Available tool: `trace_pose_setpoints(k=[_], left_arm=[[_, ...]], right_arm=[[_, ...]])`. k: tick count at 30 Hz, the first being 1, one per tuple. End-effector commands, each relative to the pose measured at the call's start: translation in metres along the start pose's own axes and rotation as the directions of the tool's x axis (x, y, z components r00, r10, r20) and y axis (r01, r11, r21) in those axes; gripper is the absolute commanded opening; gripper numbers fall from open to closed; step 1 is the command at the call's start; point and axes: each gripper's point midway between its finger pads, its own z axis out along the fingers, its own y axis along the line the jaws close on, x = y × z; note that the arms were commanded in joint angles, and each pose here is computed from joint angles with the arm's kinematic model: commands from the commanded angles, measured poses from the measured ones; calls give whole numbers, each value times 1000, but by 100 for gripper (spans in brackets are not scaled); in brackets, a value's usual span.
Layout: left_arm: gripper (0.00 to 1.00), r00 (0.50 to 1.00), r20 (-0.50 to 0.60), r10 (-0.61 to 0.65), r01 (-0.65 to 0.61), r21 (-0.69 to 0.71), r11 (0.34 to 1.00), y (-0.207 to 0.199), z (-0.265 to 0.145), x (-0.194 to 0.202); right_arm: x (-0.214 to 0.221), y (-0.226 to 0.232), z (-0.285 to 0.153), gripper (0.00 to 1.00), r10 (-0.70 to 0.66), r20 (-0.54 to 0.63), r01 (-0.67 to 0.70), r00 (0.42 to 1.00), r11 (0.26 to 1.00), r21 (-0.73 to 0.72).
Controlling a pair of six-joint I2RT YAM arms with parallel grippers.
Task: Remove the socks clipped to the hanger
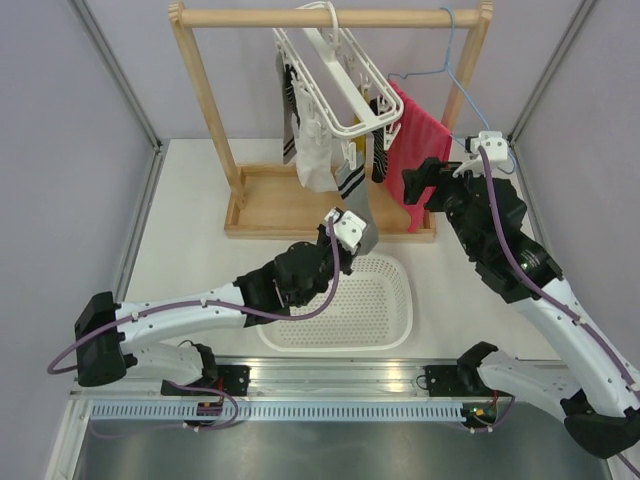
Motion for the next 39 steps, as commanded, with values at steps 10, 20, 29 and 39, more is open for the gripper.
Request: trace_pose_setpoints(k=[10,20,29,39], left_arm=[[2,982,-35,183,-187,-149,971,9,7,-7],[2,983,16,182,-180,-75,981,-8,3,-18],[2,970,7,242,-241,-67,968,-13,2,-14],[2,952,-9,305,-304,-76,949,-14,4,-12]], right_arm=[[-50,60,-10,89,-76,50,76,996,997,-1],[-29,101,-12,89,-70,6,70,998,993,-99],[-45,121,-17,90,-109,27,111,994,989,-96],[-52,119,-2,91,-197,-30,198,980,979,43]])
